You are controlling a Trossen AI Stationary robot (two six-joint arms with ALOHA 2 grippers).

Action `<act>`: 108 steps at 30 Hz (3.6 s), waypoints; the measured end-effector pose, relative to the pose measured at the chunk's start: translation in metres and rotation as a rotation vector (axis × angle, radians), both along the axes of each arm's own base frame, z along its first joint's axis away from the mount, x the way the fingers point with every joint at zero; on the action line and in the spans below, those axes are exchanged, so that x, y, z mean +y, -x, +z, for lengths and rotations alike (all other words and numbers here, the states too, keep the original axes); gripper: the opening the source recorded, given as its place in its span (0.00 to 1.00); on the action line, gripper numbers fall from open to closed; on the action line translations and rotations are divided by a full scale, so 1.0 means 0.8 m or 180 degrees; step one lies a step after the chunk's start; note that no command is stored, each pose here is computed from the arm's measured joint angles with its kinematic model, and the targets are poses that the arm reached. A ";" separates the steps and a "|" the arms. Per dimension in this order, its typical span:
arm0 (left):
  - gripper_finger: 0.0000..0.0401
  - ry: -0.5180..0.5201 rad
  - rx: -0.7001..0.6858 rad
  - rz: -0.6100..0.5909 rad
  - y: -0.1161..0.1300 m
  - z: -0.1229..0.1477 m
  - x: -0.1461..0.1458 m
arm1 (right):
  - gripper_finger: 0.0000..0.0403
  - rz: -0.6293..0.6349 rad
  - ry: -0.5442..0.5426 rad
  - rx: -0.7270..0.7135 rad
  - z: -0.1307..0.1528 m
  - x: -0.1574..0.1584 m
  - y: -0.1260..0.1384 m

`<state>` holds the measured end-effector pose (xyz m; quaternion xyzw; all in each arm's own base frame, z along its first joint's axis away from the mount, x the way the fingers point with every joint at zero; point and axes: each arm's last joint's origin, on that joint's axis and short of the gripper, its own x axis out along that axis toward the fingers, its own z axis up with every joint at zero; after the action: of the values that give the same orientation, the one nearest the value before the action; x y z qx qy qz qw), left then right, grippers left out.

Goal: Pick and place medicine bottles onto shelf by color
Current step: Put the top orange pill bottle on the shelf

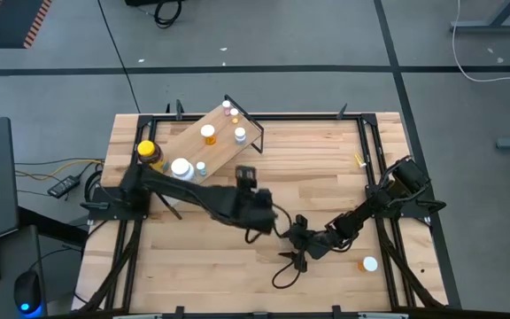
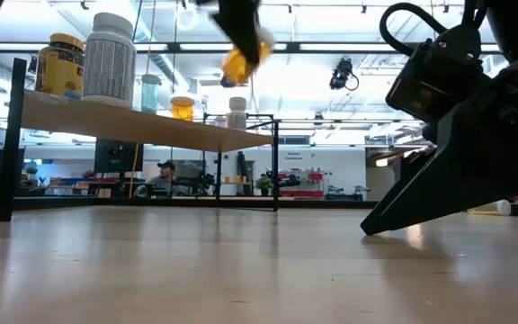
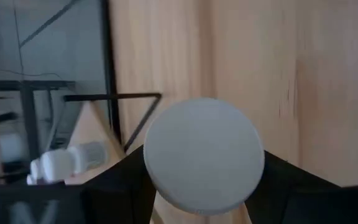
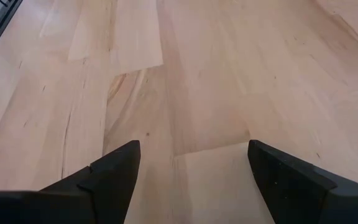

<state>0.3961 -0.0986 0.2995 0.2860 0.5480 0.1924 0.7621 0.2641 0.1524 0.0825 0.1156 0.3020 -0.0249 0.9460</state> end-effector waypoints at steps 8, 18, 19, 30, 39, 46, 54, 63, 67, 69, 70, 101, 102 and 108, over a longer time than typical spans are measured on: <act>0.50 0.0218 -0.1178 0.0818 0.045 0.090 0.051 | 0.76 -0.0007 -0.0014 -0.0008 0.000 0.000 0.000; 0.49 0.0405 -0.1819 0.1816 0.053 0.106 0.117 | 0.76 -0.0018 -0.0017 -0.0018 0.000 0.000 0.000; 0.50 0.0407 -0.1794 0.1859 0.053 0.105 0.123 | 0.76 -0.0018 -0.0017 -0.0018 0.000 0.000 0.000; 0.49 0.0410 -0.1825 0.1967 0.049 0.095 0.136 | 0.76 0.0000 0.0019 -0.0032 0.000 0.005 0.003; 0.49 0.0279 -0.1824 0.2035 0.069 0.056 0.132 | 0.76 -0.0048 0.0027 -0.0032 -0.001 0.008 0.006; 0.49 0.0551 -0.2339 0.2015 0.106 0.041 0.133 | 0.76 -0.0060 0.0029 -0.0030 -0.001 0.008 0.006; 0.49 0.0768 -0.2568 0.2056 0.128 0.032 0.143 | 0.76 -0.0066 0.0024 -0.0041 0.000 0.008 0.006; 0.49 0.0931 -0.2439 0.2167 0.124 0.024 0.164 | 0.76 -0.0071 0.0019 -0.0050 0.000 0.009 0.006; 0.49 0.0901 -0.2381 0.2222 0.121 0.018 0.175 | 0.76 -0.0072 0.0019 -0.0052 0.000 0.009 0.006; 0.49 0.0895 -0.2356 0.2255 0.121 0.017 0.179 | 0.76 -0.0073 0.0019 -0.0052 0.000 0.009 0.006; 0.49 0.0913 -0.2333 0.2264 0.120 0.014 0.181 | 0.76 -0.0074 0.0021 -0.0050 0.000 0.008 0.006; 0.54 0.0859 -0.1953 0.2484 0.104 -0.022 0.194 | 0.76 -0.0074 0.0037 -0.0026 -0.001 0.009 0.007; 0.54 0.0854 -0.1944 0.2520 0.105 -0.023 0.195 | 0.76 -0.0074 0.0037 -0.0026 -0.001 0.009 0.007; 0.57 0.0856 -0.1918 0.2575 0.107 -0.024 0.195 | 0.76 -0.0075 0.0036 -0.0025 -0.001 0.008 0.007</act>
<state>0.3103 0.0575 0.2803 -0.1170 0.3910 0.4732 0.7808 0.2585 0.1592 0.0816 0.1139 0.2967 -0.0373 0.9474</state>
